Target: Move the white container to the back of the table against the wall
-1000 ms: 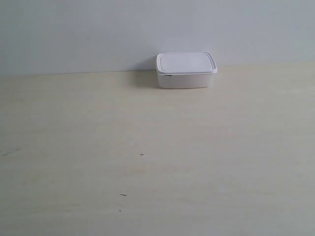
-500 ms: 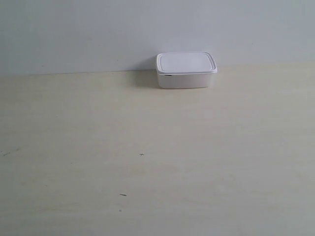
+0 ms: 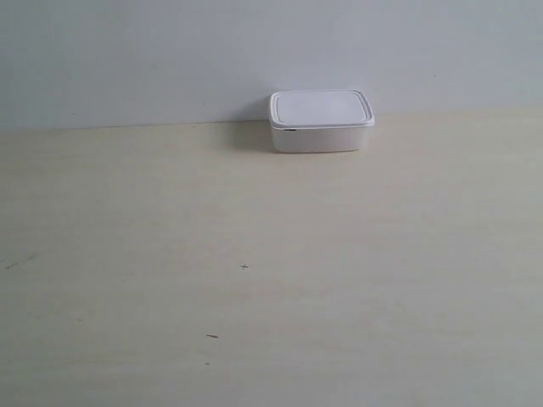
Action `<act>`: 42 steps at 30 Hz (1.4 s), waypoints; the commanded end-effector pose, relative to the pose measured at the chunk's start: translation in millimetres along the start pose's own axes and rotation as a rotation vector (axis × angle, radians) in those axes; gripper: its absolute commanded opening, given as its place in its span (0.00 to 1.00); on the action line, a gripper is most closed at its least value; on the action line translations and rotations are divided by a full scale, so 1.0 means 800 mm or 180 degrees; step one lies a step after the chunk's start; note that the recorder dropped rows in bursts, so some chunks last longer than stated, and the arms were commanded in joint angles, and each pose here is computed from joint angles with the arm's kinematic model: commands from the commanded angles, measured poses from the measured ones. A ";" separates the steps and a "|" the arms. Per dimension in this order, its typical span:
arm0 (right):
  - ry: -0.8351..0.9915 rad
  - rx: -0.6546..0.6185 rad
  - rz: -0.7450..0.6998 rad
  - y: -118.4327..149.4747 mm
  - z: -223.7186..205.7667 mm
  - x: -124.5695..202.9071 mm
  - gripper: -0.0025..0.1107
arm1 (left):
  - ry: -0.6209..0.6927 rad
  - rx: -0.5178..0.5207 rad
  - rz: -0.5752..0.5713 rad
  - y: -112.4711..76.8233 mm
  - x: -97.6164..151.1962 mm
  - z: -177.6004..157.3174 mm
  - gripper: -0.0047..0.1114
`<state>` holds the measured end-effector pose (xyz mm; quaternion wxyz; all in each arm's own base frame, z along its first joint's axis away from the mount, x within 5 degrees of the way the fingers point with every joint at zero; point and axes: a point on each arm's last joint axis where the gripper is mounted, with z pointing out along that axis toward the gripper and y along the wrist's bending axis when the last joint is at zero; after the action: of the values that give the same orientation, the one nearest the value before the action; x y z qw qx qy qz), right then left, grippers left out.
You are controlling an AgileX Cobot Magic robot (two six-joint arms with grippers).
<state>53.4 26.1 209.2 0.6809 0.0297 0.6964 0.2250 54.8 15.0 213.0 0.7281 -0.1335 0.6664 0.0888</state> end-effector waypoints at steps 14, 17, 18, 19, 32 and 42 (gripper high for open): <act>0.0054 -0.0080 -0.0038 0.003 0.000 0.004 0.02 | -0.0196 -0.0229 -0.3227 0.010 -0.001 -0.001 0.04; 0.0054 -0.0080 -0.0038 0.003 0.000 0.004 0.02 | -0.0097 -0.0482 -0.3453 0.016 0.007 -0.002 0.04; 0.0054 -0.0080 -0.0038 0.003 0.000 0.004 0.02 | -0.0033 -0.0611 -0.3473 0.018 0.011 -0.003 0.04; 0.0054 -0.0080 -0.0038 0.003 0.000 0.004 0.02 | 0.0051 -0.0730 -0.3462 0.020 0.015 -0.003 0.04; 0.0174 -0.0289 -0.0155 0.010 -0.001 0.008 0.02 | 0.1085 -0.0443 -0.0663 0.011 0.040 -0.008 0.04; 0.0121 -0.0200 -0.0182 0.007 -0.001 0.006 0.02 | 0.1107 -0.0381 -0.0310 0.011 0.040 -0.008 0.04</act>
<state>47.7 41.0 206.0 0.6533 -0.0482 0.7079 0.2640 49.2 20.3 180.4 0.5952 -0.2230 0.7689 0.0695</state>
